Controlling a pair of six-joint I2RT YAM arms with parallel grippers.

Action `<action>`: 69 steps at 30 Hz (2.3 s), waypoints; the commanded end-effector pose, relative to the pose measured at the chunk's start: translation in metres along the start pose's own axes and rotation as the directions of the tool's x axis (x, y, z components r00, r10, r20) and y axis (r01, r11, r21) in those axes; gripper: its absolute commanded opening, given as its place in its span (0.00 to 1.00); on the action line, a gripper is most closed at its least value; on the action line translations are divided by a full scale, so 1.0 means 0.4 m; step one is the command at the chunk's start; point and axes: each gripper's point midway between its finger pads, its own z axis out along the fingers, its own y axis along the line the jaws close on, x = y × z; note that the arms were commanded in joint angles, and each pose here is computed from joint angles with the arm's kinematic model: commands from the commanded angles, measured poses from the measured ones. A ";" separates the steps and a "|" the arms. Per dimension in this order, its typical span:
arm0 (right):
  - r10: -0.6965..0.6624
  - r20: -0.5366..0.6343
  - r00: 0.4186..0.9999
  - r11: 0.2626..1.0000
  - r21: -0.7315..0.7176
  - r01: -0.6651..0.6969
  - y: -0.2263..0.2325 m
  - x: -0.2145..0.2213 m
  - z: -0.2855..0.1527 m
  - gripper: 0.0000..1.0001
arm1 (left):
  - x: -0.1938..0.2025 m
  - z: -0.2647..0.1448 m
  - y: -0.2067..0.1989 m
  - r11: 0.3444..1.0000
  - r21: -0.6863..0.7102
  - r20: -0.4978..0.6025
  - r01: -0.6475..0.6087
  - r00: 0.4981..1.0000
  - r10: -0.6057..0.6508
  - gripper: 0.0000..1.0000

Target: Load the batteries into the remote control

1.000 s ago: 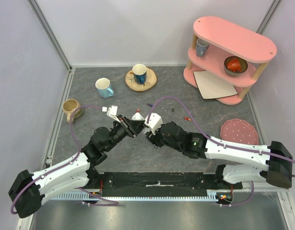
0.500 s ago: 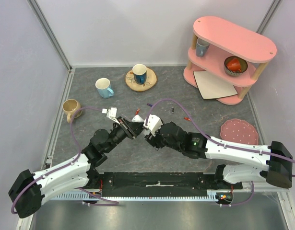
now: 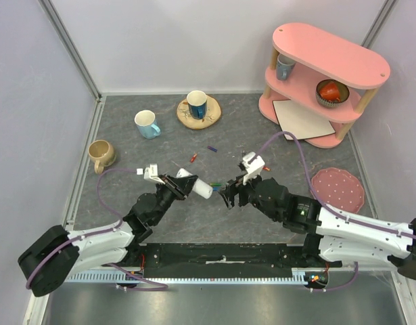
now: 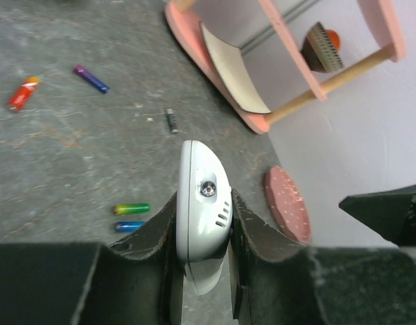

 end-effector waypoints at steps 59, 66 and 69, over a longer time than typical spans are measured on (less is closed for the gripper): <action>0.807 -0.138 0.574 0.553 -0.164 -0.817 0.028 0.253 0.317 0.43 | -0.008 0.007 0.121 0.990 -0.075 0.173 -0.115 0.977 0.127 0.02; 0.811 -0.139 0.568 0.546 -0.169 -0.820 0.026 0.262 0.325 0.40 | -0.006 0.007 0.122 0.991 -0.077 0.171 -0.113 0.977 0.125 0.02; 0.814 -0.144 0.563 0.541 -0.165 -0.825 0.024 0.273 0.325 0.40 | -0.006 0.006 0.125 0.990 -0.082 0.172 -0.112 0.977 0.125 0.02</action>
